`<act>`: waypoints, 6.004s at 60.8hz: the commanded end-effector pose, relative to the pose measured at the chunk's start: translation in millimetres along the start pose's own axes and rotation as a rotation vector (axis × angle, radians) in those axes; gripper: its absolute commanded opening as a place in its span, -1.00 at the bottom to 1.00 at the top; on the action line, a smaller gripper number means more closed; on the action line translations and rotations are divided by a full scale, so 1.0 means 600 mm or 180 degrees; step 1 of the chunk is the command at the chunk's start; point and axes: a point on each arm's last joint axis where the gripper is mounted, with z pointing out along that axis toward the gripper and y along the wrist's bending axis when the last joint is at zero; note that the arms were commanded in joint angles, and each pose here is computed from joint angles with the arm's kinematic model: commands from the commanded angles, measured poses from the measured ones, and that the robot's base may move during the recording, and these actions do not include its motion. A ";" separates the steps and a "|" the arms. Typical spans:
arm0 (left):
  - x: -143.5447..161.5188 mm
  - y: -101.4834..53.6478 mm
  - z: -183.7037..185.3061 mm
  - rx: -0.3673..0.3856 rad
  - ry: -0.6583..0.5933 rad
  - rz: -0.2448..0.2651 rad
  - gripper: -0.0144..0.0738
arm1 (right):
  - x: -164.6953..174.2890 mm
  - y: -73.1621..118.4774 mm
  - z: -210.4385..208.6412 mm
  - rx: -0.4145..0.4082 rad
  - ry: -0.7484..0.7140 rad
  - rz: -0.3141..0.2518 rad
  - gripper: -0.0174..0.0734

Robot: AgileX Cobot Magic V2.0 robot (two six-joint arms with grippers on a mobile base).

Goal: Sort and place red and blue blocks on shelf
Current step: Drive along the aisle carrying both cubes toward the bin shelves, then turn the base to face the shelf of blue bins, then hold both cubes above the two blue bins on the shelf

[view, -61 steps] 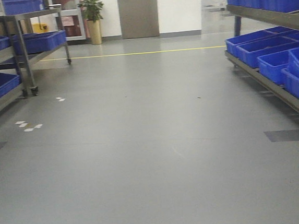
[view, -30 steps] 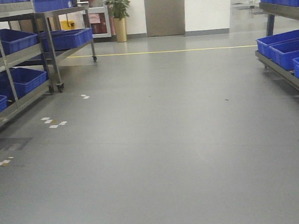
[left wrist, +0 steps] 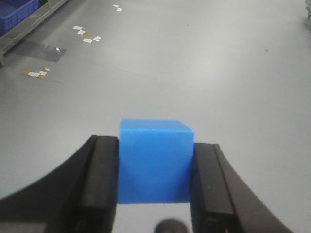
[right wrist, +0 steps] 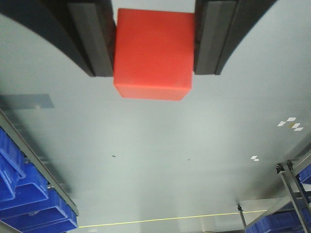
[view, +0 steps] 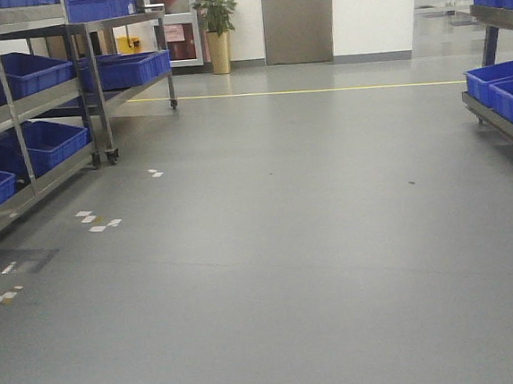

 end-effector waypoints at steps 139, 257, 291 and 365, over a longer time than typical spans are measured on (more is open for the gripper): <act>-0.027 -0.005 -0.007 0.0066 -0.0336 0.0000 -0.40 | -0.029 0.004 -0.004 -0.0042 -0.0387 -0.0064 -0.49; -0.027 -0.005 -0.007 0.0066 -0.0336 0.0000 -0.40 | -0.029 0.004 -0.004 -0.0042 -0.0387 -0.0064 -0.49; -0.027 -0.005 -0.007 0.0066 -0.0336 0.0000 -0.40 | -0.029 0.004 -0.004 -0.0042 -0.0387 -0.0064 -0.49; -0.027 -0.005 -0.007 0.0066 -0.0336 0.0000 -0.40 | -0.029 0.004 -0.004 -0.0042 -0.0387 -0.0064 -0.49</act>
